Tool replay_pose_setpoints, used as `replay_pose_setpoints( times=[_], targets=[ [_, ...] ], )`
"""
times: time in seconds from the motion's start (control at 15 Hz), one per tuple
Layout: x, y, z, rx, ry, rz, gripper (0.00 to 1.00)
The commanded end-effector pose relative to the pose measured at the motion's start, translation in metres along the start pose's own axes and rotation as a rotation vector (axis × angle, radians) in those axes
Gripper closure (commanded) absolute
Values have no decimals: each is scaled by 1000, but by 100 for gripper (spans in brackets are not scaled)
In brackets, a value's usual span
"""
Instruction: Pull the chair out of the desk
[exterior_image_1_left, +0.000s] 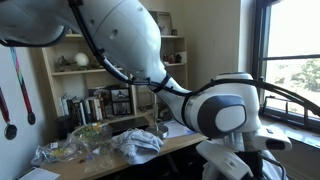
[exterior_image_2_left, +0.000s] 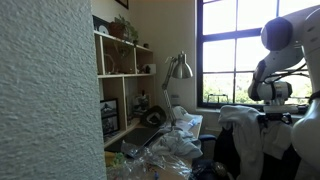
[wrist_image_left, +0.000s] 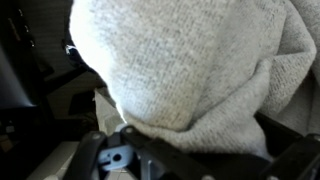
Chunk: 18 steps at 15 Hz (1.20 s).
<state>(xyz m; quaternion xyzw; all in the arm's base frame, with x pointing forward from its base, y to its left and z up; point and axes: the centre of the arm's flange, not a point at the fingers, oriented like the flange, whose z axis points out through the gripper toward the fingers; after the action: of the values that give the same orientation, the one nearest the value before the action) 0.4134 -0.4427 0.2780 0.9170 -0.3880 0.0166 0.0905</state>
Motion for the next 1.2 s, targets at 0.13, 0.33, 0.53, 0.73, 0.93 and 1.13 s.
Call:
replay_pose_setpoints(
  times=[0.13, 0.33, 0.53, 0.73, 0.93, 1.13],
  targets=[
    [-32, -41, -69, -76, 45, -64, 0],
    [-46, -60, -109, -101, 112, -124, 0],
    [-68, -86, -151, -77, 169, -208, 0],
    [-99, -113, -184, -17, 209, -282, 0],
    [-130, -130, -212, 56, 247, -354, 0],
    [-157, -141, -233, 107, 278, -417, 0]
  ],
)
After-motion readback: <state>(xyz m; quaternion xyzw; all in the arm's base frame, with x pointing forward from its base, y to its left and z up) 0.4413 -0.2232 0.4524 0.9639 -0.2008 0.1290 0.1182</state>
